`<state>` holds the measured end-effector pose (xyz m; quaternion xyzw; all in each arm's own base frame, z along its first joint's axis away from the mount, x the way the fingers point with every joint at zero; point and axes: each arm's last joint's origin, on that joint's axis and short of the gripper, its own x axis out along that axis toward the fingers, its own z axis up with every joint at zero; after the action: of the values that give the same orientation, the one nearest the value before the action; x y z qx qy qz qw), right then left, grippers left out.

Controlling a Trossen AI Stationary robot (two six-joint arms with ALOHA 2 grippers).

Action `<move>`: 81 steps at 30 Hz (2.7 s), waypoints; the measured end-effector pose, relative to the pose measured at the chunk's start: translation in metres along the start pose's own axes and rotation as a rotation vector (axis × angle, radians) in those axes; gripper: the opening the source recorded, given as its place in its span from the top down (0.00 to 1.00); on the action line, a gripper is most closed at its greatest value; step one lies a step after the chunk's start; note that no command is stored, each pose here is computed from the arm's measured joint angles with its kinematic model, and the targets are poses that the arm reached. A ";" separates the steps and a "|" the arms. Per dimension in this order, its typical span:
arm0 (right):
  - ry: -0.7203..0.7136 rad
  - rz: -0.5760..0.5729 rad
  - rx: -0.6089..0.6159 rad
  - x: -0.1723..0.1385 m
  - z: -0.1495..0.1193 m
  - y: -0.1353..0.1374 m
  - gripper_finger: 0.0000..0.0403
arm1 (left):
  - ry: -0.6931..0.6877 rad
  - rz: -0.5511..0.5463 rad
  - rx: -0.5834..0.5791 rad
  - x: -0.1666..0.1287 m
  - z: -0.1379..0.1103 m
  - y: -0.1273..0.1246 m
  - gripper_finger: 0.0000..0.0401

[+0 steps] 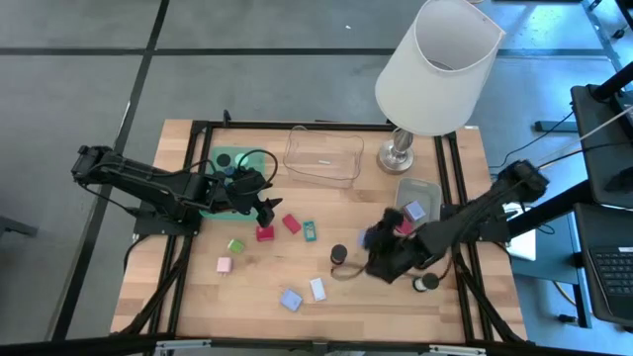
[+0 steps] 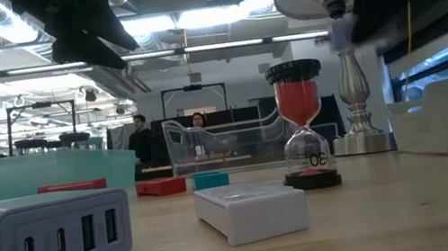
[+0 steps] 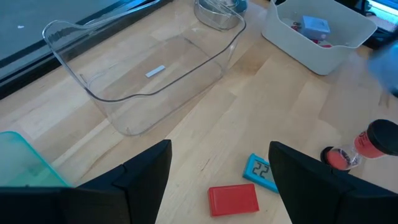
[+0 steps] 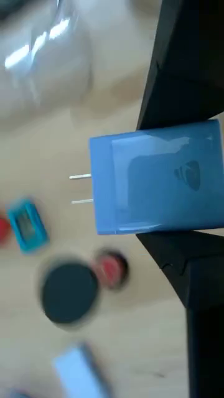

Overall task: Pick & Place Office items
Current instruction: Put the right blue charger adapter into the gray bin, then put the red charger adapter into the gray bin

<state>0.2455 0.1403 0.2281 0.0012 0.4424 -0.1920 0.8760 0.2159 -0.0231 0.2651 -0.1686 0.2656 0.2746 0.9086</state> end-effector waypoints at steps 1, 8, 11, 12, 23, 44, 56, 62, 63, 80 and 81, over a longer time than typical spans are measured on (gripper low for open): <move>-0.014 -0.014 0.037 -0.008 0.002 -0.008 0.47 | 0.000 0.000 0.000 0.000 0.000 0.000 0.34; -0.012 -0.157 0.220 -0.048 -0.007 -0.060 0.45 | 0.000 0.001 0.000 0.000 0.000 0.000 0.34; 0.030 -0.239 0.280 -0.054 -0.014 -0.073 0.45 | 0.000 0.000 0.000 0.000 0.000 0.000 0.34; 0.048 -0.265 0.295 -0.055 -0.017 -0.076 0.45 | 0.000 0.001 0.000 0.000 0.000 0.000 0.34; 0.152 -0.318 0.411 -0.052 -0.031 -0.080 0.46 | 0.000 0.001 0.001 0.000 0.000 0.000 0.34; 0.368 -0.309 0.481 0.006 -0.101 -0.078 0.46 | -0.002 0.003 0.019 0.000 0.000 0.000 0.34; 0.349 -0.277 0.289 0.012 -0.098 -0.081 0.46 | -0.047 0.067 0.072 0.000 0.001 0.002 0.34; 0.346 -0.258 0.263 0.014 -0.096 -0.081 0.39 | -0.051 0.072 0.072 0.000 0.002 0.002 0.34; 0.345 -0.258 0.261 0.014 -0.096 -0.081 0.37 | -0.051 0.072 0.072 0.000 0.002 0.002 0.34; 0.368 -0.269 0.142 -0.012 -0.070 -0.082 0.32 | -0.044 0.061 0.068 0.000 0.001 0.002 0.34; 0.357 -0.268 0.142 -0.016 -0.066 -0.081 0.33 | -0.044 0.061 0.068 0.000 0.001 0.002 0.34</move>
<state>0.1588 0.0816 0.2142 0.0380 0.5718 -0.3340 0.7484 0.2155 -0.0212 0.2660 -0.1235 0.2599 0.2964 0.9107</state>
